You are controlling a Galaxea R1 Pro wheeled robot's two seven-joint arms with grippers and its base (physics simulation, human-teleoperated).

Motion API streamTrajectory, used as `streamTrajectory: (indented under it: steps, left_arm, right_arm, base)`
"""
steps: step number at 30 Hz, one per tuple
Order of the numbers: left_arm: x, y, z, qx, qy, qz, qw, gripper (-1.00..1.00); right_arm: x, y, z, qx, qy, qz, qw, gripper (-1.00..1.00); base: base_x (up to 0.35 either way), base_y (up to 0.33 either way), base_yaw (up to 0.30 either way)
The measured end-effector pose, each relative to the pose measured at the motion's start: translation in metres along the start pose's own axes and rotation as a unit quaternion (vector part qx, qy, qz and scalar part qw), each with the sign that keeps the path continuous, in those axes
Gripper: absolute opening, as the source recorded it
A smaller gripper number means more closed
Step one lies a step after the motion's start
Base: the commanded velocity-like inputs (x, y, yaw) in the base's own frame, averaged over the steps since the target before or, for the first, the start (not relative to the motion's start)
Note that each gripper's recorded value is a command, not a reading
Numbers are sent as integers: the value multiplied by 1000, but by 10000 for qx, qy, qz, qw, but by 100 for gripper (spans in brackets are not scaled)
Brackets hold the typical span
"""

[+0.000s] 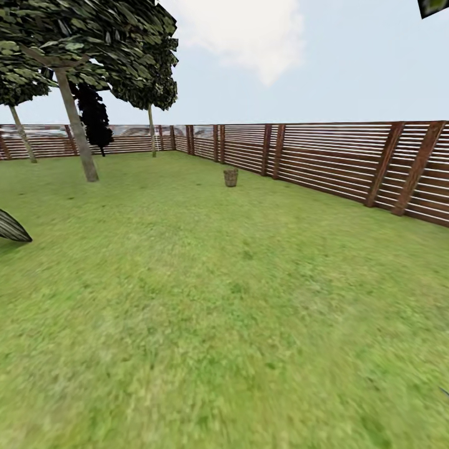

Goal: Take the three Easter eggs out of the wicker basket on the lawn in the garden, then place them on the lawn next to a single tree (choose any tree) so that all three eggs are next to the same tree and none are left in the basket.

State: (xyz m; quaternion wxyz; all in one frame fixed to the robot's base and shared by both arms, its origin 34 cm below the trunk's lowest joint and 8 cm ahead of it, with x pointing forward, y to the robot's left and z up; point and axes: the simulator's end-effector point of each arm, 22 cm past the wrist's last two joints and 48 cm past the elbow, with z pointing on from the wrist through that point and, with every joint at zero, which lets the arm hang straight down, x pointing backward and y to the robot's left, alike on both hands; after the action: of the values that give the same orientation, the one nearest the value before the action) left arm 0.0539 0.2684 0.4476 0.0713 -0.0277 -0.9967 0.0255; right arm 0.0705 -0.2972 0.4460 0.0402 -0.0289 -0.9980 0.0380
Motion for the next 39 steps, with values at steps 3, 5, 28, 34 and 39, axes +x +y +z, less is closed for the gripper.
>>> streamTrajectory:
  steps: [3,5,28,34,39]
  left_arm:
    - [0,0,0,0,0,1,10000,100]
    - [0,0,0,0,0,1,10000,100]
    - [0,0,0,0,0,0,10000,100]
    - [0,0,0,0,0,2,10000,100]
    - [0,0,0,0,0,1,10000,100]
  right_arm:
    - [0,0,0,0,0,0,10000,100]
    - [0,0,0,0,0,0,10000,100]
    - [0,0,0,2,0,0,10000,100]
    - [0,-1,0,6,0,0,10000,100]
    - [0,-1,0,7,0,0,10000,100]
  base:
    - [339,0,0]
    - [339,0,0]
    - [339,0,0]
    - [338,0,0]
    - [338,0,0]
